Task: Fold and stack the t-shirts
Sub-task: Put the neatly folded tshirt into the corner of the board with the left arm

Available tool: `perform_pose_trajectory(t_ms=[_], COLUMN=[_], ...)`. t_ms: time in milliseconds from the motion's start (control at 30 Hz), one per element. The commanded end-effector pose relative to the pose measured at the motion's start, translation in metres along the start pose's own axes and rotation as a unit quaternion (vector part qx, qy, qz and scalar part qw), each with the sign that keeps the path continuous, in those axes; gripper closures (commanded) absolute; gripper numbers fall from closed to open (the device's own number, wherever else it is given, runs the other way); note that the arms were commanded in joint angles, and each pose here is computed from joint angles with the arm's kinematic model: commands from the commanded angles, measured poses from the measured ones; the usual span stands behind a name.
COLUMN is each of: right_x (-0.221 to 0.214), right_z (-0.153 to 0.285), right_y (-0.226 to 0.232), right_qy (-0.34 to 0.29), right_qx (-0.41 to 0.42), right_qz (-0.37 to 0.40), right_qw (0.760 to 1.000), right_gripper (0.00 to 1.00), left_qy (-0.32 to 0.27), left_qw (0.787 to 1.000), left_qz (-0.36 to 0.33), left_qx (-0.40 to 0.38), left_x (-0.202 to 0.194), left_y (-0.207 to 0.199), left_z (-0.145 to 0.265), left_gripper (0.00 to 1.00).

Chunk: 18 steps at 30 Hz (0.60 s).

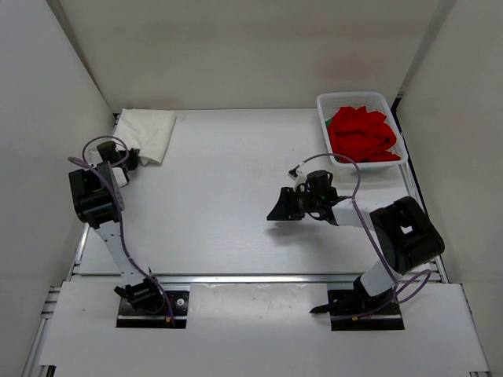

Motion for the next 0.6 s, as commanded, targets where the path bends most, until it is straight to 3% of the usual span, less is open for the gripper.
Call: perform_pose_trajectory(t_ms=[0, 67, 133, 300, 333, 367, 400, 433, 467, 500, 567], right_x=[0.015, 0.02, 0.022, 0.029, 0.03, 0.035, 0.039, 0.047, 0.054, 0.067, 0.089], right_z=[0.007, 0.01, 0.013, 0.025, 0.028, 0.032, 0.035, 0.04, 0.043, 0.047, 0.055], right_y=[0.007, 0.011, 0.01, 0.024, 0.03, 0.034, 0.035, 0.037, 0.043, 0.046, 0.043], right_qy=[-0.03, -0.043, -0.046, -0.064, -0.073, -0.091, -0.102, -0.12, -0.135, -0.159, -0.209], right_qx=[-0.001, -0.005, -0.008, -0.005, -0.005, -0.007, -0.016, -0.019, -0.02, -0.029, -0.062], right_qz=[0.01, 0.018, 0.016, 0.037, 0.039, 0.047, 0.048, 0.053, 0.056, 0.059, 0.052], right_qw=[1.0, 0.999, 0.999, 0.997, 0.997, 0.995, 0.993, 0.991, 0.989, 0.985, 0.975], right_gripper=[0.54, 0.51, 0.45, 0.26, 0.25, 0.24, 0.25, 0.37, 0.49, 0.73, 0.99], left_qy=[-0.025, -0.03, -0.033, -0.022, -0.022, -0.014, -0.02, -0.01, -0.004, 0.004, 0.015], left_qw=[1.0, 1.0, 0.999, 0.999, 0.998, 0.997, 0.997, 0.996, 0.995, 0.994, 0.99], left_qz=[0.011, 0.004, -0.003, -0.039, -0.05, -0.061, -0.069, -0.081, -0.089, -0.103, -0.135], left_qx=[0.005, 0.01, 0.009, 0.025, 0.029, 0.037, 0.032, 0.031, 0.038, 0.025, 0.026], left_x=[0.02, 0.025, 0.03, 0.028, 0.027, 0.02, 0.022, 0.017, 0.011, 0.002, -0.011], left_y=[-0.009, -0.002, -0.002, -0.007, -0.007, -0.002, -0.008, -0.007, -0.001, -0.012, -0.016], left_z=[0.006, 0.011, 0.017, 0.04, 0.05, 0.055, 0.063, 0.073, 0.078, 0.087, 0.103], left_gripper=[0.89, 0.77, 0.56, 0.36, 0.28, 0.27, 0.27, 0.34, 0.54, 0.64, 0.91])
Point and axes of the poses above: each gripper's point midway between its finger pads, its own z axis back along the fingers, its own y axis along the line the jaws close on, x = y × z, the point moved 8 cm from there along z, back along the fingers, and after that the axes turned 13 degrees about -z, right-handed, at the moved point
